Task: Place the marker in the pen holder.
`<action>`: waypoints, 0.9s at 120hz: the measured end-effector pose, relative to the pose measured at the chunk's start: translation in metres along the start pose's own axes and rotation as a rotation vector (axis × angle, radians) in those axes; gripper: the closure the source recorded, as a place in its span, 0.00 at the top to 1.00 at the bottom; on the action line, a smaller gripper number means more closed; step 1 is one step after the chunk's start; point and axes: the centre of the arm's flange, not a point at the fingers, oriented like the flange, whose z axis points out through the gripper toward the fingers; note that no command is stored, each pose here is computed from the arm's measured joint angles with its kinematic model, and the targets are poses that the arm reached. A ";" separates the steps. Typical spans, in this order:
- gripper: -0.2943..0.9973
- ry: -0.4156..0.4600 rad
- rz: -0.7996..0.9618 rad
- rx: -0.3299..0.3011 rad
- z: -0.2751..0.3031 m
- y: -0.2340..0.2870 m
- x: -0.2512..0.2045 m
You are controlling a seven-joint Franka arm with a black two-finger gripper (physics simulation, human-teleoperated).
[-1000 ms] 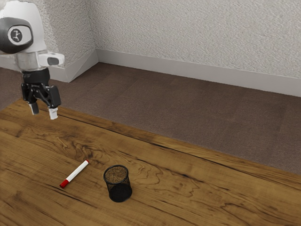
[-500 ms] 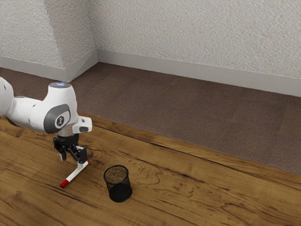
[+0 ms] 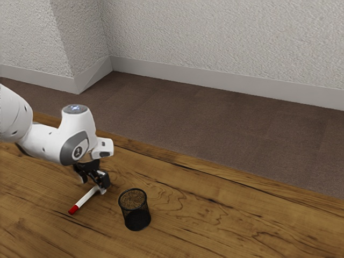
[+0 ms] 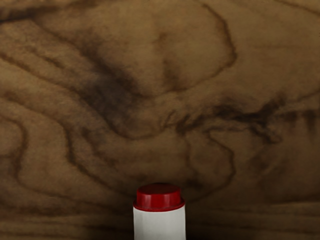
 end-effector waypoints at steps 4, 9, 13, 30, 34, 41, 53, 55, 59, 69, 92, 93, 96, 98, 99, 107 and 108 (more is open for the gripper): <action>0.75 0.003 0.000 0.001 0.002 0.000 0.000; 0.75 0.006 -0.001 0.002 0.003 0.000 0.000; 0.75 0.010 -0.001 0.002 0.003 0.001 0.000; 0.75 0.025 -0.001 0.003 0.001 0.000 0.001; 0.75 0.029 -0.001 0.003 0.000 0.000 0.002; 0.75 0.033 -0.001 0.003 -0.002 0.000 0.002; 0.75 0.039 -0.001 0.001 -0.003 0.001 0.002; 0.75 0.040 -0.002 0.001 -0.004 0.001 0.002; 0.75 0.038 -0.004 -0.002 -0.003 0.001 0.001; 0.75 0.032 -0.010 -0.012 -0.001 0.003 -0.005; 0.61 0.032 -0.018 -0.022 -0.002 0.003 -0.010; 0.60 0.033 -0.018 -0.022 -0.002 0.003 -0.011; 0.57 0.034 -0.019 -0.023 -0.002 0.003 -0.011; 0.55 0.034 -0.019 -0.023 -0.003 0.003 -0.011; 0.54 0.034 -0.019 -0.023 -0.003 0.003 -0.011; 0.48 0.033 -0.022 -0.024 -0.002 0.002 -0.011; 0.47 0.033 -0.022 -0.024 -0.002 0.002 -0.011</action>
